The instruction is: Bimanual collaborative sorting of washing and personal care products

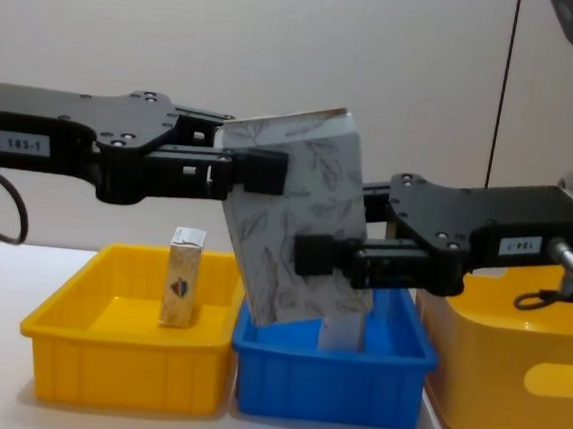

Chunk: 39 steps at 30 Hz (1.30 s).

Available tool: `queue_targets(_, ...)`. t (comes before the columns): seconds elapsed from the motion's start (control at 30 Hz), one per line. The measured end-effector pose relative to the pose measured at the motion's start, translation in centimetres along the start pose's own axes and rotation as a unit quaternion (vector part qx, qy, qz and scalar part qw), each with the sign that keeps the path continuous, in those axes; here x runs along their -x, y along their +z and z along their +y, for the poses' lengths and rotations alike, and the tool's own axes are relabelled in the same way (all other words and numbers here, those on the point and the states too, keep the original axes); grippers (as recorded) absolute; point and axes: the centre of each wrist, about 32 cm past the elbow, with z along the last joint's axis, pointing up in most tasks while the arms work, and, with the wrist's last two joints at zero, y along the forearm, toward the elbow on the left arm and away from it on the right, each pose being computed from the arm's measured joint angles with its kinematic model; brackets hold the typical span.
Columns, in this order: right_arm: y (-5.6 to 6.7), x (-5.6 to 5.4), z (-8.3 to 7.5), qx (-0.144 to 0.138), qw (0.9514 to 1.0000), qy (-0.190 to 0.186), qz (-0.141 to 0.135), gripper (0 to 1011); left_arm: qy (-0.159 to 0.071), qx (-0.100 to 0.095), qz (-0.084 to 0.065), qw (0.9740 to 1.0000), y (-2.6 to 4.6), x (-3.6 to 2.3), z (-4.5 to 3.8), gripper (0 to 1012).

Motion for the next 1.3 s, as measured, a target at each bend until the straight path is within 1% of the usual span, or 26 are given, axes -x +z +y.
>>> queue_targets(0.07,0.0,0.0,0.0,0.000,1.0000,0.000,0.000,524,0.000,0.000,0.000,1.0000,0.00,0.00,0.00,363)
queue_targets(0.13,0.0,0.0,0.1,0.000,1.0000,0.001,-0.001,437,0.000,0.000,0.000,1.0000,0.00,0.00,0.00,363)
queue_targets(0.23,-0.1,0.0,0.2,0.000,1.0000,0.001,-0.002,359,0.000,0.000,0.000,1.0000,0.00,0.00,0.00,360)
queue_targets(0.4,-0.1,0.1,0.2,0.000,1.0000,0.002,-0.003,351,0.000,0.000,0.000,1.0000,0.00,0.00,0.01,363)
queue_targets(0.5,0.0,0.1,0.3,-0.001,1.0000,0.003,-0.004,351,0.000,0.000,0.000,1.0000,0.00,0.00,0.00,412)
queue_targets(0.53,0.0,0.1,0.4,-0.002,1.0000,0.003,-0.005,351,0.000,0.000,0.000,1.0000,0.00,0.00,0.00,430)
queue_targets(0.6,0.0,0.2,0.4,-0.004,1.0000,0.004,-0.006,351,0.000,0.000,0.000,1.0000,0.00,0.00,0.00,499)
queue_targets(0.63,0.0,0.2,0.4,-0.004,1.0000,0.004,-0.006,351,0.000,0.000,0.000,1.0000,0.00,0.00,0.00,511)
queue_targets(0.67,0.0,0.2,0.4,-0.005,1.0000,0.004,-0.006,350,0.000,0.000,0.000,1.0000,0.00,0.00,0.00,577)
queue_targets(0.73,0.0,0.3,0.4,-0.007,0.9999,0.005,-0.006,351,0.000,0.000,0.000,1.0000,0.00,0.00,0.00,617)
queue_targets(0.8,0.1,0.3,0.4,-0.008,0.9999,0.005,-0.007,351,0.000,0.000,0.000,1.0000,0.00,0.00,0.00,694)
queue_targets(0.87,0.1,0.4,0.3,-0.010,0.9999,0.005,-0.008,351,0.000,0.000,0.000,1.0000,0.00,0.00,0.00,731)
queue_targets(0.9,0.2,0.4,0.3,-0.010,0.9999,0.005,-0.008,351,0.000,0.000,0.000,1.0000,0.00,0.00,0.00,773)
queue_targets(0.93,0.2,0.5,0.2,-0.010,0.9999,0.005,-0.009,351,0.000,0.000,0.000,1.0000,0.01,0.00,0.00,786)
queue_targets(0.97,0.2,0.5,0.2,-0.011,0.9999,0.005,-0.009,351,0.000,0.000,0.000,1.0000,0.00,0.00,0.00,838)
queue_targets(1.07,0.4,0.7,-0.2,-0.013,0.9999,0.002,-0.011,351,0.000,0.000,0.000,1.0000,0.00,0.00,0.00,898)
queue_targets(1.1,0.4,0.7,-0.3,-0.013,0.9999,0.001,-0.011,350,0.000,0.000,0.000,1.0000,0.00,0.00,0.00,945)
queue_targets(1.2,0.6,0.9,-0.8,-0.014,0.9998,-0.003,-0.013,351,0.000,0.000,0.000,1.0000,0.00,0.00,0.00,1001)
queue_targets(1.3,0.8,1.1,-1.4,-0.015,0.9997,-0.009,-0.015,351,0.000,0.000,0.000,1.0000,0.00,0.00,0.00,1001)
